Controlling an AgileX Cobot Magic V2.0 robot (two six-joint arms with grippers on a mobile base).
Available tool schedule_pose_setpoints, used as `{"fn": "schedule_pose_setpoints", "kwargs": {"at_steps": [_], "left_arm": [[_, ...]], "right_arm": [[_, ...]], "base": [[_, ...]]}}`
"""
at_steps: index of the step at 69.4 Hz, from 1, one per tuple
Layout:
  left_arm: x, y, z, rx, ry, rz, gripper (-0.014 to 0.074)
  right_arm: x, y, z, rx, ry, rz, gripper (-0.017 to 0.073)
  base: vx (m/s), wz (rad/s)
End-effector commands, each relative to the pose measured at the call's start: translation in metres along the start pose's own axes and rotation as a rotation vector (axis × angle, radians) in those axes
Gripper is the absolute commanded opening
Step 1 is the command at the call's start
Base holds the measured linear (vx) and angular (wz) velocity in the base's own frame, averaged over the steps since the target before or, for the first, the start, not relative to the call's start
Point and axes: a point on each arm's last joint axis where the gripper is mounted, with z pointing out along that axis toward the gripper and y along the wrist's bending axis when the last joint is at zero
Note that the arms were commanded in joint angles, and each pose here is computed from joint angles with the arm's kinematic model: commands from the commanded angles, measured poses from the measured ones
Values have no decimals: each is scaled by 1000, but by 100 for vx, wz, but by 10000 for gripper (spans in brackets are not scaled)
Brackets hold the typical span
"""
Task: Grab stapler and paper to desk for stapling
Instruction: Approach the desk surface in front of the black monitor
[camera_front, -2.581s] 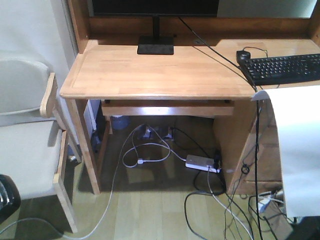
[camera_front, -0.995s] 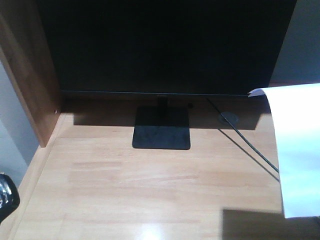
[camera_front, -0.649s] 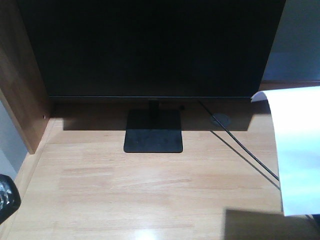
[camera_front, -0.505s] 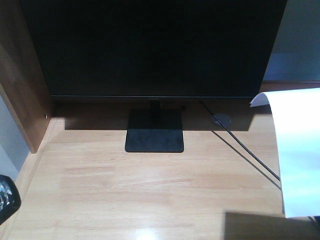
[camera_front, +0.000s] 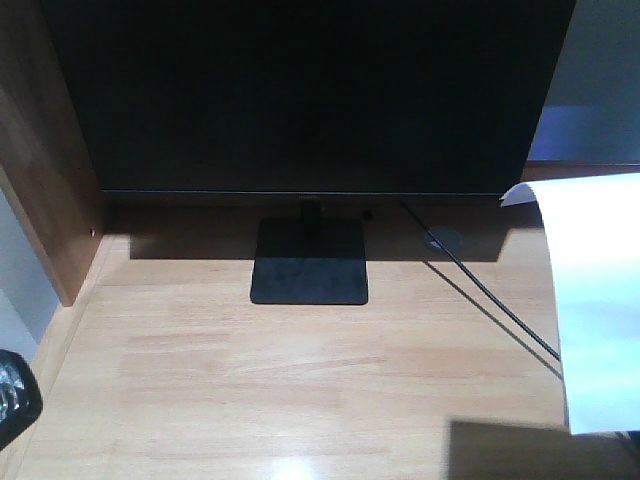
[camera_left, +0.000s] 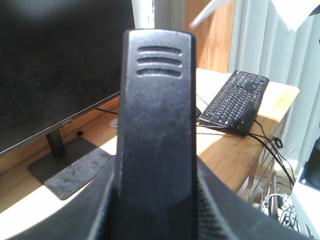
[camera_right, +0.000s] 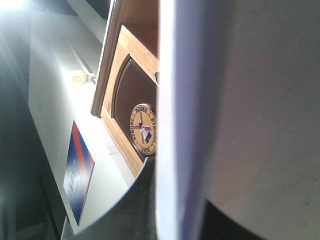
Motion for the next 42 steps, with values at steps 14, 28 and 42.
{"fn": "schedule_pose_setpoints", "kwargs": {"at_steps": [14, 28, 42], "left_arm": [[-18, 1, -3, -10, -128, -18, -6], [-18, 1, -3, -10, -128, -18, -6], [-18, 1, -3, -10, -128, -18, -6]], "right_arm": [[-6, 10, 6, -60, -28, -12, -6], [-6, 10, 6, -60, -28, -12, -6], [-6, 10, 6, -60, -28, -12, -6]], "base": [[0, 0], [0, 0], [0, 0]]}}
